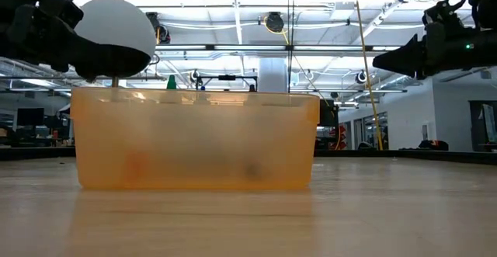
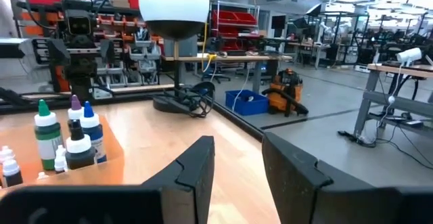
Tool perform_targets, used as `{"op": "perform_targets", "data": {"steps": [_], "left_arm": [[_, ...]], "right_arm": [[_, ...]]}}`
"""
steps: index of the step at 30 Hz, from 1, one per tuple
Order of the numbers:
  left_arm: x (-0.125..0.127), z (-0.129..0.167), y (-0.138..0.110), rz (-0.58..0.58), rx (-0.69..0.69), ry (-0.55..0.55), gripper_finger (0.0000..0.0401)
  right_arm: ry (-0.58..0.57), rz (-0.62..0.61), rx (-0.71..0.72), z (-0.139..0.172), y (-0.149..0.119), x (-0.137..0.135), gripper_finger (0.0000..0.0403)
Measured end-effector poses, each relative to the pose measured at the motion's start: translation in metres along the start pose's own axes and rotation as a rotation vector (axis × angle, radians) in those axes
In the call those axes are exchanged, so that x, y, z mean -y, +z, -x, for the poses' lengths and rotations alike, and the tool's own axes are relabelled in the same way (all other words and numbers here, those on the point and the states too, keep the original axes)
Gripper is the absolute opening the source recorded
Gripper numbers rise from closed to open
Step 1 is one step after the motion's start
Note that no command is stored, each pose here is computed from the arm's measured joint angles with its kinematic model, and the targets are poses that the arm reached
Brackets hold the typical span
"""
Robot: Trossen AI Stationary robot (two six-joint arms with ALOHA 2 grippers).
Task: Pick & Place food coloring
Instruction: Return to Home Position
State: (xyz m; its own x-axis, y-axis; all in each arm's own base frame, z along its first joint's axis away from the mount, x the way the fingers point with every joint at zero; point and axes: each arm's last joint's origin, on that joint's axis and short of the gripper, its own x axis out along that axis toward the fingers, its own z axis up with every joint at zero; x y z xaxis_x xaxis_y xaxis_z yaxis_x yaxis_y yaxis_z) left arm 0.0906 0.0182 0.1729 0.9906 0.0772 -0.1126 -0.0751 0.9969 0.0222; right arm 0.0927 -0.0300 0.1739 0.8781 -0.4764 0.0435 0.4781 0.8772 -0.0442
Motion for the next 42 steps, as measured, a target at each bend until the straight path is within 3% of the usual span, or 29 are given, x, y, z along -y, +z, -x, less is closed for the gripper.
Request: {"op": "perform_targets", "data": {"steps": [42], "left_arm": [[-0.0001,-0.0003,0.0004,-0.004,0.002,0.000,0.0299]], "right_arm": [[-0.001,-0.008,0.023,-0.0003,0.0023,0.0000,0.0114]]}}
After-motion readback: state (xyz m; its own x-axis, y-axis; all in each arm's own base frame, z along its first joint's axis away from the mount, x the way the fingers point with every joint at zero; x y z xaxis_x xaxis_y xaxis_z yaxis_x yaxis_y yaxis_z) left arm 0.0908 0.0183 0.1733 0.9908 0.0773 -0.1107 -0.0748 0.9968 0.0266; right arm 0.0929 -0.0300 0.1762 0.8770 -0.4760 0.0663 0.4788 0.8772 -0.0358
